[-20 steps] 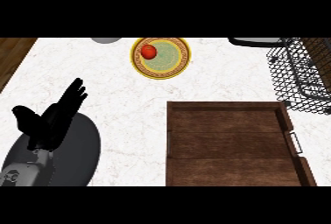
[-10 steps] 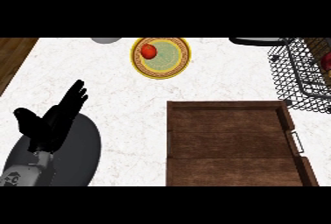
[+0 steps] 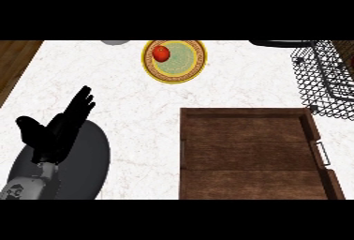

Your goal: Pick the pear from the tray and place it in the tiered basket

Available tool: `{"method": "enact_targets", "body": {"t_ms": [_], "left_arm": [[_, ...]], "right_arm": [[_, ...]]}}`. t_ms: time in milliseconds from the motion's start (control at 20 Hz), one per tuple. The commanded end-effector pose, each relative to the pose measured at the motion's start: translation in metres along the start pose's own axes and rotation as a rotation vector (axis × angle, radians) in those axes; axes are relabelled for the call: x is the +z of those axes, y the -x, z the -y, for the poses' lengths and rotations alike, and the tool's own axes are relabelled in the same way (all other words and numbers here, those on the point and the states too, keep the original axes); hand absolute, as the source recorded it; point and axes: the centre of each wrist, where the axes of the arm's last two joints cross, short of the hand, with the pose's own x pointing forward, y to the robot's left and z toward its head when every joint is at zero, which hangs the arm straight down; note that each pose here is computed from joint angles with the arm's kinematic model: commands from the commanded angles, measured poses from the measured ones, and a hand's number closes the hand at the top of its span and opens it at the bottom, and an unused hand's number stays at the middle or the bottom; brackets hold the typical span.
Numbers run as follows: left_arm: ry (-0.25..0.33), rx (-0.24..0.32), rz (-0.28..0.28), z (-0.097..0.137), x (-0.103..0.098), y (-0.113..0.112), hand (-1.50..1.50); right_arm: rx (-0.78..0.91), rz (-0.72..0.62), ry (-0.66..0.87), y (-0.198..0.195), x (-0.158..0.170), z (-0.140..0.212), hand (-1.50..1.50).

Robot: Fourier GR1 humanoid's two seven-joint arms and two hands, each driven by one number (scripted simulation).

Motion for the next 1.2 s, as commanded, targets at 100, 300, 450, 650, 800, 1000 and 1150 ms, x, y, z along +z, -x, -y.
{"method": "enact_targets", "body": {"t_ms": [100,300,450,650,800,1000,1150], "left_arm": [[-0.006,-0.006,0.004,-0.001,0.002,0.002,0.00],[-0.003,-0.013,0.015,-0.007,0.003,-0.003,0.00],[0.015,-0.004,0.016,0.000,-0.002,-0.004,0.00],[-0.003,-0.002,0.026,0.002,-0.001,-0.008,0.00],[-0.022,0.000,0.028,-0.008,-0.003,-0.009,0.00],[-0.007,0.003,0.023,-0.002,-0.001,-0.006,0.00],[0.004,0.002,0.025,-0.001,0.000,-0.005,0.00]], "right_arm": [[-0.251,0.010,0.150,-0.012,0.001,0.016,-1.50],[-0.242,0.022,0.284,-0.021,0.027,0.055,-1.50],[-0.261,0.031,0.348,-0.041,0.035,0.081,-1.50],[-0.244,0.008,0.391,-0.049,0.061,0.109,-1.50],[-0.250,0.016,0.414,-0.047,0.071,0.116,-1.50],[-0.245,0.016,0.430,-0.047,0.085,0.127,-1.50],[-0.228,0.017,0.426,-0.053,0.094,0.136,-1.50]]}}
